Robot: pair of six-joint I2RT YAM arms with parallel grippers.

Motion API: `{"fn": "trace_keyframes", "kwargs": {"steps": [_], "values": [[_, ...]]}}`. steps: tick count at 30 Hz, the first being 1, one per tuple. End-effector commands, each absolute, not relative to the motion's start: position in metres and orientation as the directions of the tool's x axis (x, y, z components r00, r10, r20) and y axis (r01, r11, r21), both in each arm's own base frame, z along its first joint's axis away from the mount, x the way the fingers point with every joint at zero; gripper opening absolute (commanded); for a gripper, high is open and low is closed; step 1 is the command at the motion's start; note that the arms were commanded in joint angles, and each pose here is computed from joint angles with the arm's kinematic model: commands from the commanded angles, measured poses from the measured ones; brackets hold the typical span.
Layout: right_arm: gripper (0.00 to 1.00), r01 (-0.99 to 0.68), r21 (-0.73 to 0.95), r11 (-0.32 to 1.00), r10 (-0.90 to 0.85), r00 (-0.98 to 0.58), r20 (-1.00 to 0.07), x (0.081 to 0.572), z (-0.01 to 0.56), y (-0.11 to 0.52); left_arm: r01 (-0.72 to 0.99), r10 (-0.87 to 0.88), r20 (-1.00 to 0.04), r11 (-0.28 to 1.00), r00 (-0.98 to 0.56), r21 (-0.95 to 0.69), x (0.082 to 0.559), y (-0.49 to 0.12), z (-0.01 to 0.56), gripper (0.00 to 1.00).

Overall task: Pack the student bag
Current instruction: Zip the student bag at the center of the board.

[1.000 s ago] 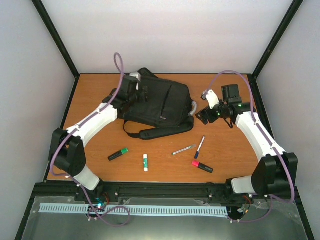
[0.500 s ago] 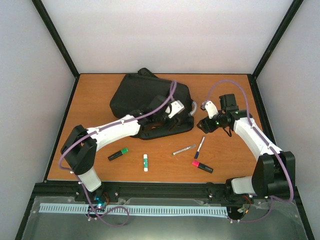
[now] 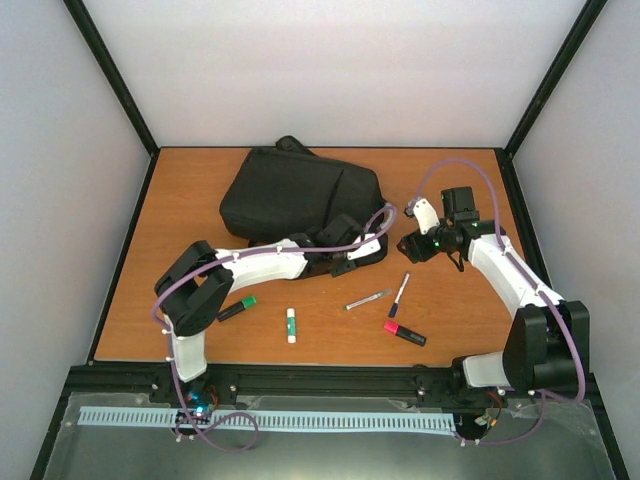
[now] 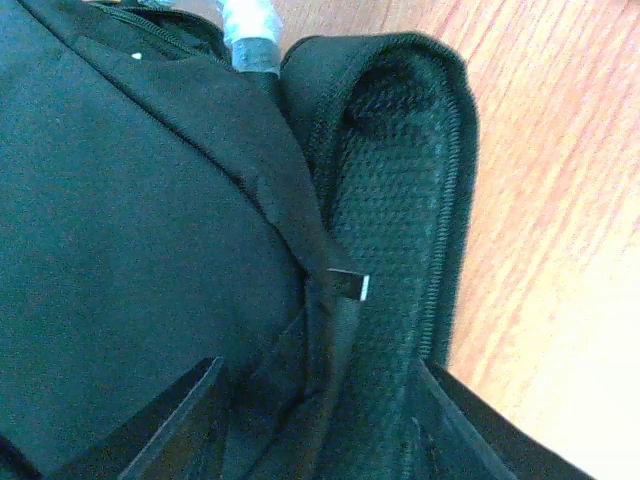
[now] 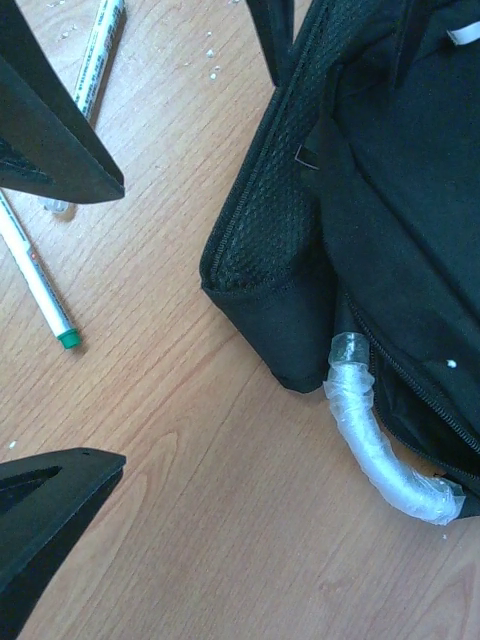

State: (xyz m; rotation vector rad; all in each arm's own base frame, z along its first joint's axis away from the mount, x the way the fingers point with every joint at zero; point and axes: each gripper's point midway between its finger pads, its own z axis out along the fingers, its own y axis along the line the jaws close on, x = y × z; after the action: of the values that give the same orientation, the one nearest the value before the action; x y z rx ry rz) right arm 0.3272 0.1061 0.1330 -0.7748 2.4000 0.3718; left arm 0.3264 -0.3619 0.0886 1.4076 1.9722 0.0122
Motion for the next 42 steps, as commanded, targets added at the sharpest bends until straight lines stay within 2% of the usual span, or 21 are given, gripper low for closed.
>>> {"fn": "trace_keyframes", "kwargs": {"steps": [1, 8, 13, 17, 23, 31, 35, 42], "values": [[0.69, -0.591, 0.086, 0.802, -0.432, -0.673, -0.600, 0.331, 0.126, 0.103, 0.751, 0.852, -0.510, 0.412, -0.117, 0.517, 0.350, -0.363, 0.100, 0.49], [0.68, -0.592, 0.106, 0.799, -0.429, -0.684, -0.590, 0.330, 0.122, 0.105, 0.688, 0.837, -0.535, 0.457, -0.118, 0.564, 0.366, -0.366, 0.111, 0.41], [0.68, -0.573, 0.109, 0.813, -0.421, -0.706, -0.570, 0.331, 0.117, 0.102, 0.682, 0.843, -0.529, 0.445, -0.099, 0.581, 0.370, -0.370, 0.116, 0.19], [0.63, -0.594, 0.159, 0.788, -0.410, -0.700, -0.584, 0.328, 0.121, 0.112, 0.705, 0.802, -0.590, 0.471, -0.092, 0.530, 0.364, -0.378, 0.133, 0.02], [0.55, -0.656, 0.266, 0.706, -0.377, -0.667, -0.643, 0.322, 0.140, 0.137, 0.740, 0.698, -0.701, 0.546, -0.144, 0.391, 0.357, -0.387, 0.156, 0.01], [0.50, -0.693, 0.239, 0.680, -0.394, -0.620, -0.679, 0.331, 0.145, 0.155, 0.787, 0.505, -0.818, 0.606, -0.275, 0.110, 0.354, -0.393, 0.179, 0.01], [0.49, -0.713, 0.222, 0.665, -0.402, -0.593, -0.697, 0.339, 0.144, 0.165, 0.800, 0.450, -0.832, 0.599, -0.323, 0.014, 0.353, -0.394, 0.185, 0.01], [0.44, -0.759, 0.207, 0.618, -0.430, -0.547, -0.718, 0.347, 0.132, 0.192, 0.782, 0.402, -0.834, 0.621, -0.378, -0.055, 0.358, -0.390, 0.185, 0.01]]}}
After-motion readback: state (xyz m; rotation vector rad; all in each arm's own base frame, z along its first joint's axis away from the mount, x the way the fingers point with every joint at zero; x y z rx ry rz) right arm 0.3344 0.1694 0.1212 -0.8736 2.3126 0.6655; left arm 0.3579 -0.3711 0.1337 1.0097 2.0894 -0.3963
